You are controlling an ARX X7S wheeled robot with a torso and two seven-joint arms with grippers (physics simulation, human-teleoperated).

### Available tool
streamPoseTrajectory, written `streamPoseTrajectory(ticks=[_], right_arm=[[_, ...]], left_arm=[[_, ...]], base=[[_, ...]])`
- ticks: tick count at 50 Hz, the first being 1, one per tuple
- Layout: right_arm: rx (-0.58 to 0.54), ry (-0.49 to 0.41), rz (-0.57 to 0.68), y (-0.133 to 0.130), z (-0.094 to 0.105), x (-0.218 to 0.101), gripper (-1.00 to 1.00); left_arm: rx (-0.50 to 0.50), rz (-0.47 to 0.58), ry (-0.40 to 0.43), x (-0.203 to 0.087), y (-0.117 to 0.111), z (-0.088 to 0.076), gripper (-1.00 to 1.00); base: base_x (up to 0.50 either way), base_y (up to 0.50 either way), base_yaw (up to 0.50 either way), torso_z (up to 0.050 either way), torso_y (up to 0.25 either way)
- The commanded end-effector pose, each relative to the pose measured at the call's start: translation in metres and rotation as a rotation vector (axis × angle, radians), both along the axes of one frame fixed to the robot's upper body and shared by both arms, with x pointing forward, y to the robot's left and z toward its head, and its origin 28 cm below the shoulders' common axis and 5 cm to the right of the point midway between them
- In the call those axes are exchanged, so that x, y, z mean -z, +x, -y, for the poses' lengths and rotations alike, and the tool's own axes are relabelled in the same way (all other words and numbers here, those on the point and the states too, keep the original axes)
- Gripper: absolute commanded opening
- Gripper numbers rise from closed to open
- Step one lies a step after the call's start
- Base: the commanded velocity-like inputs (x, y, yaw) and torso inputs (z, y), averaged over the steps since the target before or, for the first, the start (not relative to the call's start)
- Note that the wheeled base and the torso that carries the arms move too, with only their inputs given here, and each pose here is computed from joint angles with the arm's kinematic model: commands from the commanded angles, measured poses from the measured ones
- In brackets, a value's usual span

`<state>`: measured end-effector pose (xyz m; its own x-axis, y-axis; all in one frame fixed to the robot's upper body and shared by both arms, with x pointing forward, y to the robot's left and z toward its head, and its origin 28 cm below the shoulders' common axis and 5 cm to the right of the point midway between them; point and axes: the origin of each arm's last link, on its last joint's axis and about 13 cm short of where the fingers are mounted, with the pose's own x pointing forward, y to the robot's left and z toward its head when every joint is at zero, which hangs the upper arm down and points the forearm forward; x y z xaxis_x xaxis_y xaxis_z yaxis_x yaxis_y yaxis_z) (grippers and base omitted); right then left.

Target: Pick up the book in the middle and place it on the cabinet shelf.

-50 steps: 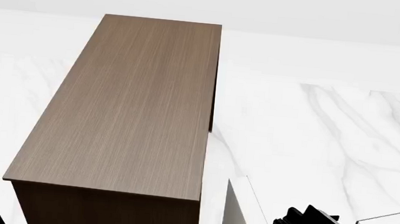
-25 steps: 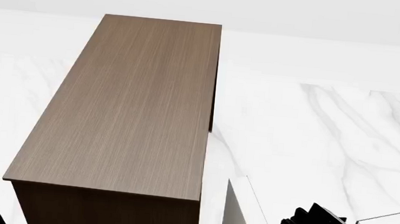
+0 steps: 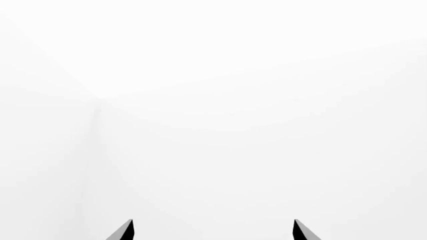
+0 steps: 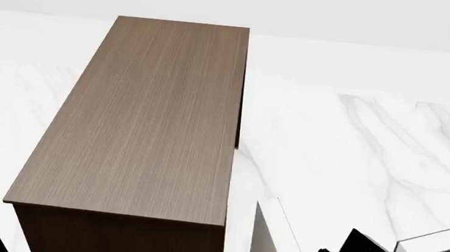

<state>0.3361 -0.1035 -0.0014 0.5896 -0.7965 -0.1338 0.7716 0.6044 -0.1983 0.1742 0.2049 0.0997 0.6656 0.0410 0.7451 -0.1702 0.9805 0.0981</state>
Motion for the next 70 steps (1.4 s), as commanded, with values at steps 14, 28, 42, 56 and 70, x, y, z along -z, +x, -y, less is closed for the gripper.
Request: streamPoseTrajectory(ticks=[14,28,42,56,70], right_arm=[[-0.02,-0.024,0.102,0.0,0.0,-0.027,-1.0],[-0.006,-0.076,0.309,-0.006,0.013,-0.088,-1.0],[-0.066,-0.138,0.512,-0.03,0.012,-0.149,-1.0],[-0.296,-0.228,0.673,-0.054,0.005,-0.19,-1.0],[-0.312,-0.246,0.75,-0.061,0.002,-0.214,-1.0]], left_arm=[[-0.011,0.006,0.001,-0.002,0.001,-0.002,1.0],[-0.013,0.006,0.0,-0.003,0.003,-0.002,1.0],[-0.015,0.006,-0.004,-0.002,0.003,-0.003,1.0],[-0.018,0.007,-0.003,-0.002,0.003,-0.003,1.0],[-0.019,0.008,-0.001,-0.002,0.003,-0.003,1.0]], base=[[0.0,0.0,0.0,0.0,0.0],[0.0,0.0,0.0,0.0,0.001],[0.0,0.0,0.0,0.0,0.001],[0.0,0.0,0.0,0.0,0.001],[0.0,0.0,0.0,0.0,0.001]])
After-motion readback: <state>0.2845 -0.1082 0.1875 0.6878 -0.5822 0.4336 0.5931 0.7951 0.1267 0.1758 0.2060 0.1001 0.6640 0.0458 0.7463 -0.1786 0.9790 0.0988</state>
